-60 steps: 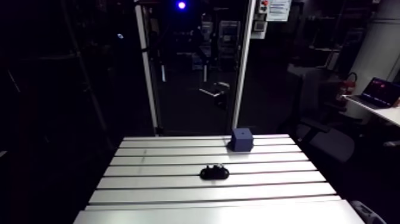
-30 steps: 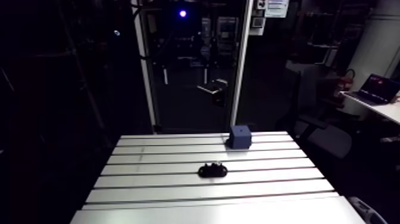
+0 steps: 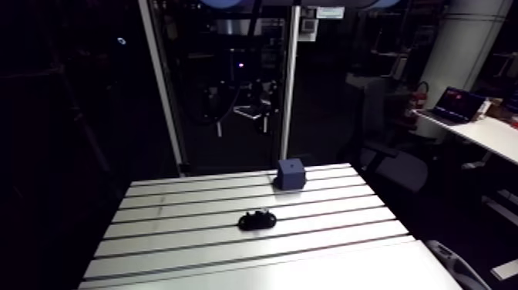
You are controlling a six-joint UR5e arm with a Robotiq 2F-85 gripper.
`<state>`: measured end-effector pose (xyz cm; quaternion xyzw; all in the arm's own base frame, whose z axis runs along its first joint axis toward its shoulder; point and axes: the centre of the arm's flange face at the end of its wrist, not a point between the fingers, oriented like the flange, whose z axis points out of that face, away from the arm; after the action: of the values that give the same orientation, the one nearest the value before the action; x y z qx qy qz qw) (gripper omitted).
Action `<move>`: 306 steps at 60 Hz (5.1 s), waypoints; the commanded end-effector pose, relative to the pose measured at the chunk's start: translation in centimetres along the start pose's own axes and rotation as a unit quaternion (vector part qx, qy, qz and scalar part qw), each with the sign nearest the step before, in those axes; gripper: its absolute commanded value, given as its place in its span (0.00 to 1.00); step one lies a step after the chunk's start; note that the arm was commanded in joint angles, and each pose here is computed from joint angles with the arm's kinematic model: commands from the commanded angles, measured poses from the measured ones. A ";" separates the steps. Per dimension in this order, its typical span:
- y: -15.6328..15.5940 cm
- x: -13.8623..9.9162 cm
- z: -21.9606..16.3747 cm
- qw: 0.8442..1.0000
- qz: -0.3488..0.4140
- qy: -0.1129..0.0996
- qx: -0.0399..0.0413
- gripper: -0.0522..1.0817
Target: Pick up the M10 bolt and insert it into the hole until fully seated.
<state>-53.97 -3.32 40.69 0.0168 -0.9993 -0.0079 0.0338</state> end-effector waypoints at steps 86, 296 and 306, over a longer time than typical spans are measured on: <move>5.7 -3.1 13.1 0.999 0.013 0.029 0.008 0.06; 4.5 -4.6 20.6 1.000 0.016 -0.002 0.014 0.59; 4.5 -4.6 20.6 1.000 0.016 -0.003 0.014 0.62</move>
<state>-50.97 1.68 19.93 0.0005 -0.9995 0.0067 0.0313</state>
